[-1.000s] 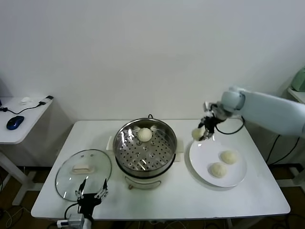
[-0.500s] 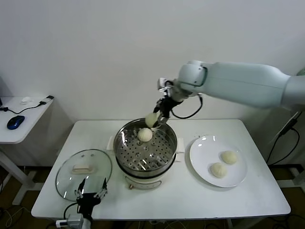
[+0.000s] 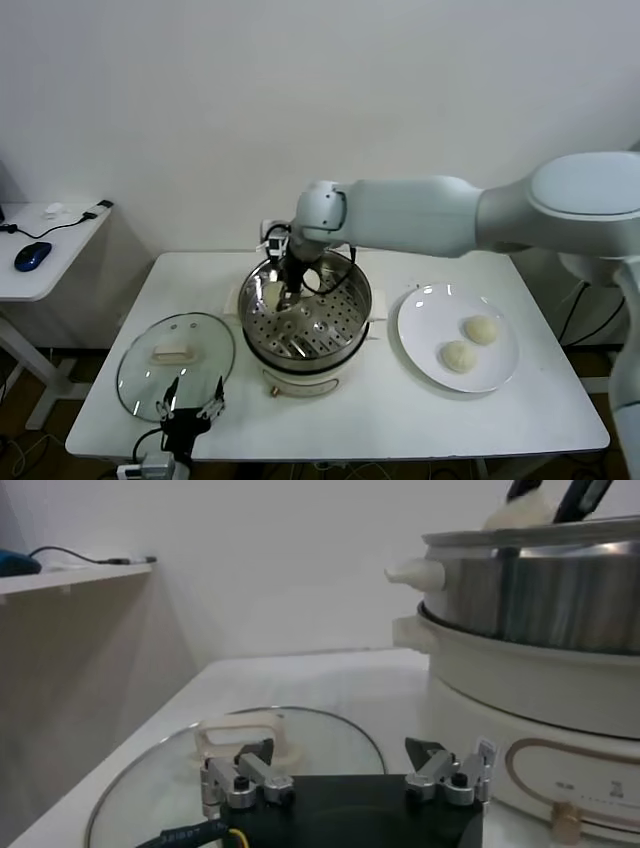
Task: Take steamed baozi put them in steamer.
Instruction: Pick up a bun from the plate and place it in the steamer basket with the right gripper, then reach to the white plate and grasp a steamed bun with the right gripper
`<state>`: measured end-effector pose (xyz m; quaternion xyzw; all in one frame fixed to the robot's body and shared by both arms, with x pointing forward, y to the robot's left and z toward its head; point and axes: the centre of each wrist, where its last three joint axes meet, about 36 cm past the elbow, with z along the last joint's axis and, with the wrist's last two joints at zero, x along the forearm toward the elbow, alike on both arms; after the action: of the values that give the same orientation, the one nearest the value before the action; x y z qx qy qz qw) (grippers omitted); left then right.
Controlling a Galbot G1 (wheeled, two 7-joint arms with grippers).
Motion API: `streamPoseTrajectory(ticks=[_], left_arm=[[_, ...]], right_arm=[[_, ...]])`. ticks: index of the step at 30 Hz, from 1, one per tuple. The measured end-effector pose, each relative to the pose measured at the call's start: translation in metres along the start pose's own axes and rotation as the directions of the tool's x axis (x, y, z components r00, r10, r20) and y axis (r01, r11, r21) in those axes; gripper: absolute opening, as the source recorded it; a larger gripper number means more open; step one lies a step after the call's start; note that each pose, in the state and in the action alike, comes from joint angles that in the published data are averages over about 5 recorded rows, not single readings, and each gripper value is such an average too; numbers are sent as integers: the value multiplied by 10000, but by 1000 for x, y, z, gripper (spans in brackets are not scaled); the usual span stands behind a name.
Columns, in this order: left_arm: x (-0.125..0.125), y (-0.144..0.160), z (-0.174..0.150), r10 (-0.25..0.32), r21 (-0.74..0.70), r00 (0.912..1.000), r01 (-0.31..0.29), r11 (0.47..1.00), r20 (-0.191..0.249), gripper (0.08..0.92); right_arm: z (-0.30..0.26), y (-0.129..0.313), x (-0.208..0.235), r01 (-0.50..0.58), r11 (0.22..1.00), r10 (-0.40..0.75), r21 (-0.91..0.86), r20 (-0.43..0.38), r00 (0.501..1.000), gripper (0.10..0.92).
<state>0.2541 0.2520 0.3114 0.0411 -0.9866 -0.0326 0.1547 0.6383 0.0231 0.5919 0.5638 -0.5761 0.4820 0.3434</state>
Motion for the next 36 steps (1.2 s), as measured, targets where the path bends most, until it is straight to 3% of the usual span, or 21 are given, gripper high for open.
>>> streamPoseTrajectory(ticks=[4, 11, 19, 29, 36], left_arm=[[-1, 0, -1, 9, 8, 10000, -9, 10000, 21, 823], [-1, -1, -2, 24, 30, 10000, -24, 10000, 30, 823], [-3, -3, -5, 115, 52, 9999, -116, 9999, 88, 823], [-8, -2, -9, 149, 48, 9997, -150, 9999, 198, 823], [-10, 4, -8, 62, 24, 9998, -62, 10000, 190, 823]], right_arm=[[-2, 0, -13, -41, 10000, 41, -55, -45, 10000, 662], [-5, 0, -17, -84, 10000, 83, 20, 89, 9999, 808], [22, -20, 36, 25, 9979, -43, 646, 269, 9996, 823], [156, -27, 138, 236, 9993, -223, 306, -439, 9988, 823], [274, 14, 151, 375, 9966, -467, -729, -1298, 9904, 823]])
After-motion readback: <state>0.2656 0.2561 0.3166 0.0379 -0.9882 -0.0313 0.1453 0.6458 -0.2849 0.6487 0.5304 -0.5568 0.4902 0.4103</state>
